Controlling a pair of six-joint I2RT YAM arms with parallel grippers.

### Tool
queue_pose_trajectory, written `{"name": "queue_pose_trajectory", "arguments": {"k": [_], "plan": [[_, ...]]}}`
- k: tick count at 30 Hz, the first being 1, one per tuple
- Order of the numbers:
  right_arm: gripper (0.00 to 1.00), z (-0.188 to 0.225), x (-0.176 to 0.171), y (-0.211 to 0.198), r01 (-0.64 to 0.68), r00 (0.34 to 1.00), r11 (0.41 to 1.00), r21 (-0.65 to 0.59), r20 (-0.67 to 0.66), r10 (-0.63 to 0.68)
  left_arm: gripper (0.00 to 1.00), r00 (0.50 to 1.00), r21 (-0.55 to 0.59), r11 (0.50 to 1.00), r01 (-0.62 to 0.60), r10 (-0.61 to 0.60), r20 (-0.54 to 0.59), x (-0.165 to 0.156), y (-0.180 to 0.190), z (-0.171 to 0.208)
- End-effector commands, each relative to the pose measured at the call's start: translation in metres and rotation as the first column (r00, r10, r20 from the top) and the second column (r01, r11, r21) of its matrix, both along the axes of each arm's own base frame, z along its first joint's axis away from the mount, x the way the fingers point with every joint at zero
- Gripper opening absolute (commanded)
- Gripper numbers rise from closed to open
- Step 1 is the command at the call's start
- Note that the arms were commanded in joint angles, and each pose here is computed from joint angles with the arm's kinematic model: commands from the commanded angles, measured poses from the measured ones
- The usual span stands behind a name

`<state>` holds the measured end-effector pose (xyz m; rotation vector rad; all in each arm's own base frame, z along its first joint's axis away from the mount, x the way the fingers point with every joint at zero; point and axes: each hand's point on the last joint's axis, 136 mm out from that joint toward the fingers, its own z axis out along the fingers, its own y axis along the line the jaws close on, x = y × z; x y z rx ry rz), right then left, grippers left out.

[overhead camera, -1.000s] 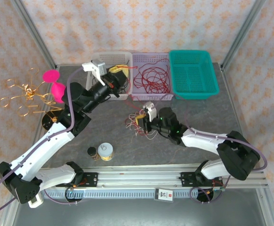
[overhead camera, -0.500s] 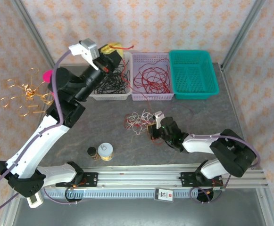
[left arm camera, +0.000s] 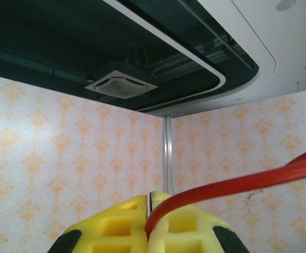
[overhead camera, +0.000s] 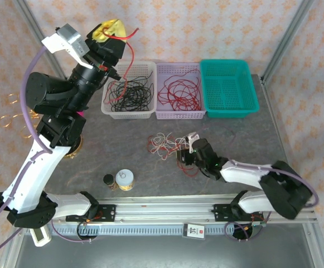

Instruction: Untangle the cables

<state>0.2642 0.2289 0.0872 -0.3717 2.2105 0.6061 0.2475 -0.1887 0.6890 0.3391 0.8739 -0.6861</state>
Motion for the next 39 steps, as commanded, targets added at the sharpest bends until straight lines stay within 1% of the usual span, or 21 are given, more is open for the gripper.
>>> {"name": "queue_pose_trajectory", "arguments": {"k": [1,3,5,7,9,11,13,16,19,20,23,24,25,27,28,30,33,34,35,37,39], "plan": [[0.64,0.070,0.000,0.007,-0.054,0.992,0.997,0.059,0.115,0.047,0.00,1.000,0.035,0.999,0.017,-0.016,-0.019,0.009,-0.012,-0.015],[0.76,0.117,-0.005,0.017,-0.144,0.971,0.984,0.102,0.207,0.121,0.00,0.999,0.036,0.999,0.029,-0.027,-0.037,0.012,-0.015,-0.024],[0.82,0.165,-0.012,0.031,-0.252,0.931,0.959,0.133,0.304,0.202,0.00,0.997,0.036,0.998,0.045,-0.043,-0.058,0.016,-0.018,-0.033],[0.83,0.213,-0.018,0.044,-0.345,0.882,0.924,0.165,0.395,0.259,0.00,0.995,0.034,0.998,0.061,-0.058,-0.080,0.019,-0.021,-0.040],[0.84,0.265,-0.025,0.058,-0.443,0.816,0.875,0.196,0.493,0.303,0.00,0.992,0.032,0.997,0.076,-0.072,-0.105,0.022,-0.024,-0.048],[0.84,0.306,-0.030,0.069,-0.519,0.749,0.831,0.199,0.574,0.331,0.00,0.989,0.025,0.996,0.091,-0.087,-0.123,0.024,-0.026,-0.056],[0.85,0.339,-0.031,0.078,-0.569,0.685,0.802,0.178,0.643,0.343,0.00,0.985,0.017,0.994,0.104,-0.101,-0.140,0.024,-0.028,-0.062],[0.85,0.372,-0.025,0.087,-0.599,0.610,0.789,0.135,0.716,0.340,0.00,0.979,0.003,0.993,0.121,-0.119,-0.163,0.026,-0.030,-0.071],[0.86,0.379,-0.010,0.106,-0.621,0.566,0.779,0.092,0.740,0.363,0.00,0.973,-0.004,0.990,0.141,-0.139,-0.182,0.028,-0.032,-0.078],[0.86,0.379,-0.008,0.114,-0.643,0.552,0.762,0.079,0.738,0.389,0.00,0.972,-0.004,0.989,0.145,-0.143,-0.188,0.029,-0.034,-0.080],[0.81,0.376,-0.009,0.137,-0.734,0.499,0.676,0.060,0.723,0.478,0.00,0.969,-0.005,0.989,0.151,-0.149,-0.197,0.030,-0.035,-0.083],[0.79,0.374,-0.007,0.143,-0.748,0.495,0.661,0.065,0.718,0.489,0.00,0.969,-0.007,0.989,0.150,-0.149,-0.198,0.030,-0.034,-0.083],[0.77,0.373,-0.002,0.147,-0.745,0.503,0.663,0.074,0.715,0.486,0.00,0.968,-0.007,0.988,0.153,-0.151,-0.200,0.030,-0.035,-0.083],[0.67,0.370,0.014,0.153,-0.710,0.542,0.698,0.093,0.706,0.457,0.00,0.967,-0.006,0.988,0.157,-0.155,-0.200,0.029,-0.035,-0.083],[0.60,0.367,0.022,0.155,-0.691,0.561,0.716,0.100,0.699,0.444,0.00,0.967,-0.006,0.988,0.156,-0.154,-0.201,0.029,-0.035,-0.083],[0.39,0.357,0.037,0.157,-0.654,0.597,0.749,0.102,0.677,0.430,0.00,0.970,-0.005,0.991,0.132,-0.130,-0.207,0.031,-0.031,-0.083],[0.11,0.343,0.052,0.152,-0.611,0.649,0.783,0.115,0.639,0.413,0.00,0.969,-0.015,0.999,0.041,-0.043,-0.244,0.041,-0.020,-0.090],[0.03,0.340,0.057,0.149,-0.591,0.667,0.797,0.121,0.629,0.399,0.06,0.966,-0.024,1.000,0.007,-0.013,-0.258,0.045,-0.014,-0.093],[0.00,0.339,0.063,0.144,-0.562,0.690,0.817,0.129,0.617,0.378,0.16,0.962,-0.029,0.999,-0.025,0.016,-0.274,0.049,-0.010,-0.099],[0.00,0.339,0.080,0.130,-0.489,0.733,0.862,0.137,0.600,0.320,0.34,0.956,-0.028,0.998,-0.059,0.049,-0.288,0.052,-0.005,-0.109],[0.00,0.345,0.103,0.112,-0.403,0.772,0.903,0.148,0.585,0.248,0.51,0.957,-0.033,0.998,-0.052,0.040,-0.287,0.047,-0.003,-0.121]]}}
